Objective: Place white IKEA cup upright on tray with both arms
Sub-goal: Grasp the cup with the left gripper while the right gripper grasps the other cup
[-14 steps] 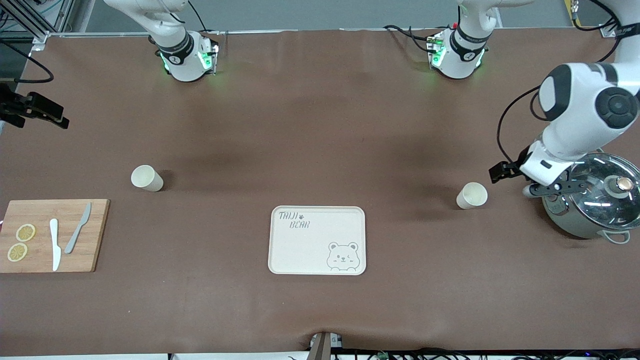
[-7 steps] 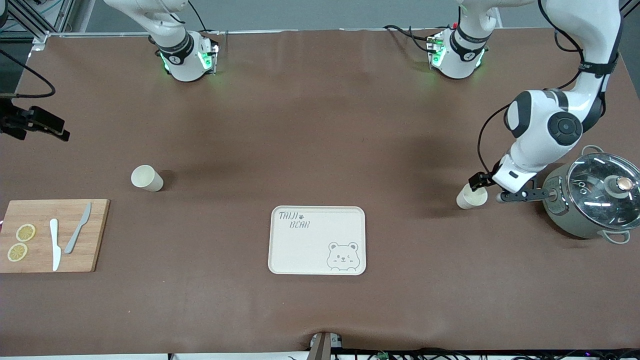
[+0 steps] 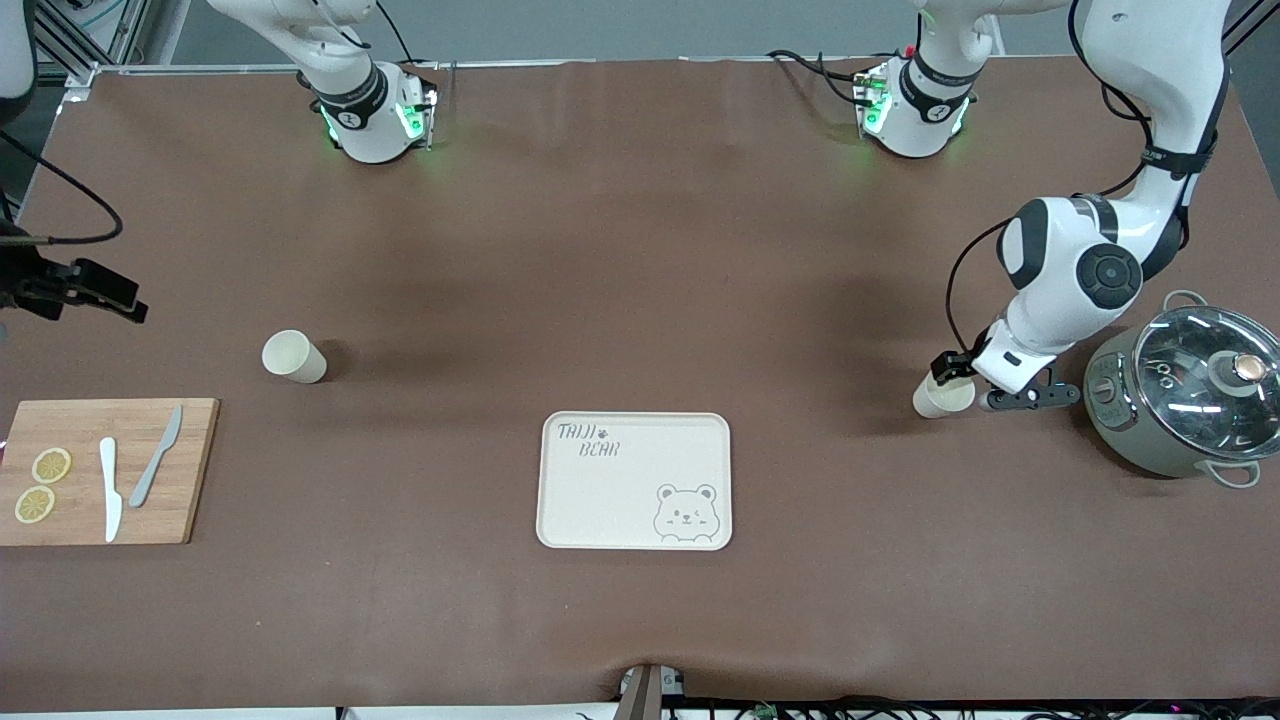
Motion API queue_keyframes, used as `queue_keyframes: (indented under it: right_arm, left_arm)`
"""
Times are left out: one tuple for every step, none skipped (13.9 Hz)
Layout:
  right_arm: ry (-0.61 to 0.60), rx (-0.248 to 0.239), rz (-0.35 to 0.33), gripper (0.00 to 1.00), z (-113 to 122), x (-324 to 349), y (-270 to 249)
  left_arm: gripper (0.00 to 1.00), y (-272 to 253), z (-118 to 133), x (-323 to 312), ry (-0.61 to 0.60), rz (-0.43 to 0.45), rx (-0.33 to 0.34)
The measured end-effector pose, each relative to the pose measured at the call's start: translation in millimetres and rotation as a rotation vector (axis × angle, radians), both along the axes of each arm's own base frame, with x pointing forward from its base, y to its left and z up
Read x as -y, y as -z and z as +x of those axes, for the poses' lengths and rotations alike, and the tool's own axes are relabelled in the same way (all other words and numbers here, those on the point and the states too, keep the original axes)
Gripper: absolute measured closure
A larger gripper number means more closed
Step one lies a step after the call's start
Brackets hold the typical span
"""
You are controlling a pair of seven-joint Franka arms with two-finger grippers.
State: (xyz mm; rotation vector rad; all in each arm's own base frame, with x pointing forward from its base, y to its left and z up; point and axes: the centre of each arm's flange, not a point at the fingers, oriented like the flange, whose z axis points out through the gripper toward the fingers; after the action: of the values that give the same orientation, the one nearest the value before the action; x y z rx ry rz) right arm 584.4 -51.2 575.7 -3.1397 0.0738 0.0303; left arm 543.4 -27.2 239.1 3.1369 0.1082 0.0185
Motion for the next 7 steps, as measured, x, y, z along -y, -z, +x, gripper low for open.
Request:
queue_keyframes:
  right_arm:
    - [-0.002, -0.008, 0.001, 0.00, 5.0, -0.8, 9.0]
    - [-0.004, -0.023, 0.003, 0.00, 9.2, -1.7, 18.9]
    - [-0.006, -0.039, 0.005, 0.00, 13.2, -2.3, 29.1]
    - [-0.004, -0.054, 0.007, 0.00, 16.9, -1.3, 39.1]
    - [0.000, -0.070, 0.008, 0.00, 19.6, 1.1, 48.6]
    - [0.004, -0.088, 0.010, 0.00, 22.0, 3.7, 58.2]
    - [0.008, -0.108, 0.012, 0.00, 24.5, 5.9, 68.7]
  left_arm:
    - [0.26, 4.7, -0.1, 0.0, 0.000, -0.001, -0.003]
    - [0.32, 8.8, 0.1, 0.2, 0.000, -0.001, -0.003]
    - [0.32, 12.3, 0.4, 0.1, 0.000, -0.002, -0.002]
    - [0.37, 15.2, 0.9, 0.2, 0.000, -0.003, -0.002]
    - [0.49, 16.8, 1.8, 0.2, 0.000, -0.003, -0.001]
    - [0.59, 17.6, 3.2, 0.3, 0.000, -0.004, 0.000]
    - [0.71, 18.8, 4.5, 0.5, 0.000, -0.004, -0.001]
